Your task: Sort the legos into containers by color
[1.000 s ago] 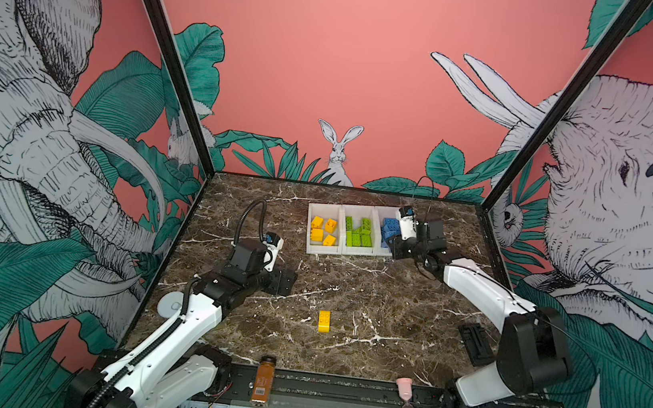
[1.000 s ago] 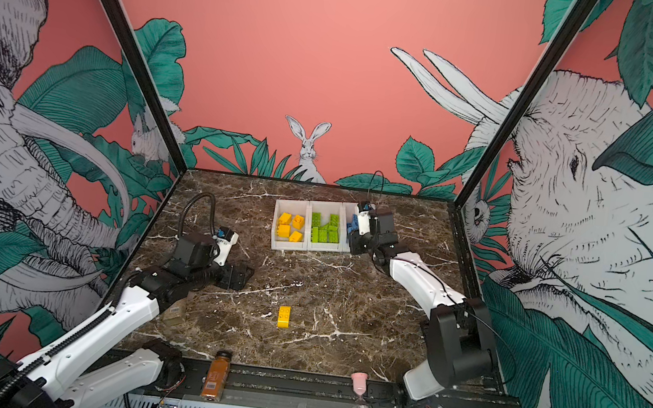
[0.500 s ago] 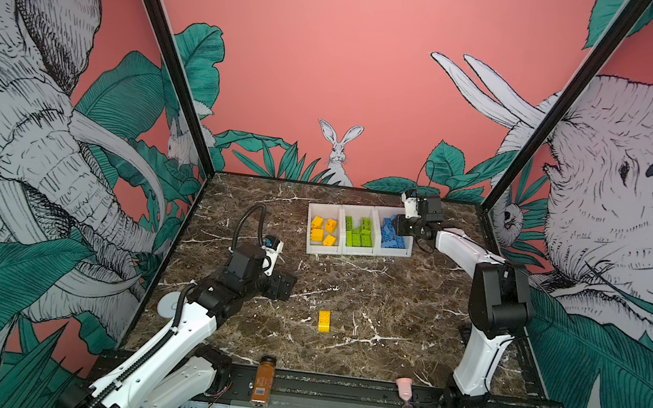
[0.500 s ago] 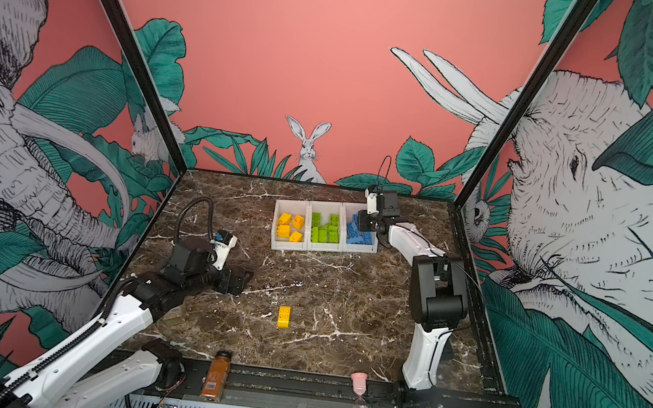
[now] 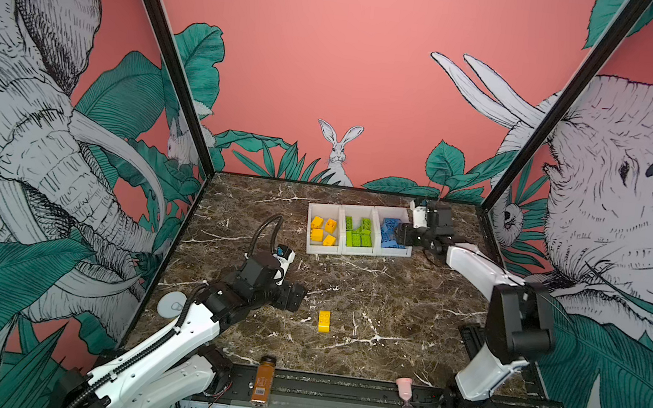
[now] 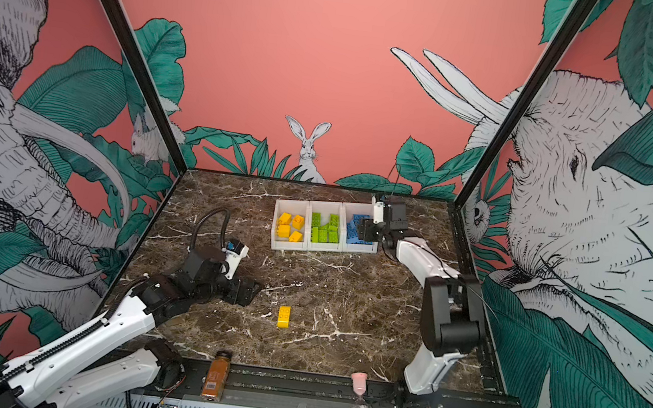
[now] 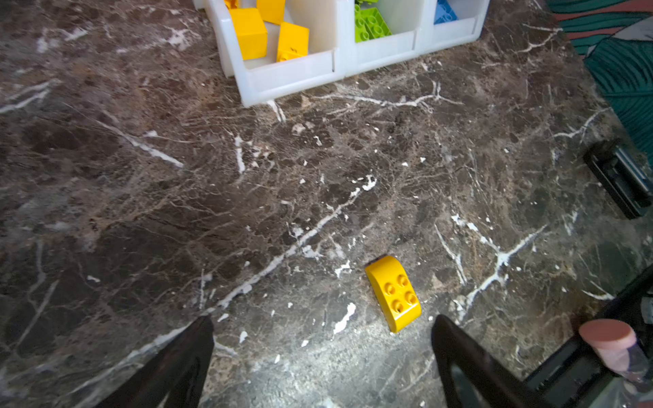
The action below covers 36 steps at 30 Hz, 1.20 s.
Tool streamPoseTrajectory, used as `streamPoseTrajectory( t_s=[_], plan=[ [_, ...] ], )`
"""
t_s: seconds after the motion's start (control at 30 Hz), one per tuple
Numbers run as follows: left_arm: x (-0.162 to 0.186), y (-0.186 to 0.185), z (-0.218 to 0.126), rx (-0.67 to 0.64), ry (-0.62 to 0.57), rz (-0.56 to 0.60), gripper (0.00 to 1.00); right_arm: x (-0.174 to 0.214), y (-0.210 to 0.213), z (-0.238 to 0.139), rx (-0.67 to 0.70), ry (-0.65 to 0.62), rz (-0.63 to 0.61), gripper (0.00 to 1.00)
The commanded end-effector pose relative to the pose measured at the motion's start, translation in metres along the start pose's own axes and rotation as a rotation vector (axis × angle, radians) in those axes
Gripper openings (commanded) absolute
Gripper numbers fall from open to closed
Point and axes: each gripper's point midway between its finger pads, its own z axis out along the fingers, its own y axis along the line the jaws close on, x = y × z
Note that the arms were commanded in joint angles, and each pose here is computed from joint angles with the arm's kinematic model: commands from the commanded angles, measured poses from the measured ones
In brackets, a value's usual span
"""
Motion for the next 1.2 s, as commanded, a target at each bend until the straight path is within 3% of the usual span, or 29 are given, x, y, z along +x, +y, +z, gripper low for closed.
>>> streamPoseTrajectory(
  t_s=[0.0, 0.17, 0.37, 0.53, 1.17],
  plan=[
    [0.021, -0.01, 0.011, -0.016, 0.063, -0.03, 0.96, -0.01, -0.001, -0.044, 0.006, -0.178, 0.066, 0.77],
    [0.039, -0.034, 0.027, -0.033, 0.144, 0.021, 0.93, 0.048, -0.006, -0.074, 0.02, -0.208, 0.163, 0.82],
    [0.045, -0.056, 0.053, -0.13, 0.188, 0.104, 0.93, 0.1, -0.01, -0.081, 0.014, -0.219, 0.255, 0.87],
    [0.06, -0.069, 0.078, -0.17, 0.281, 0.117, 0.9, 0.102, -0.02, -0.09, 0.055, -0.302, 0.305, 0.98],
    [0.082, -0.06, 0.104, -0.232, 0.327, 0.098, 0.62, 0.103, -0.018, -0.088, 0.042, -0.292, 0.306, 0.98]
  ],
)
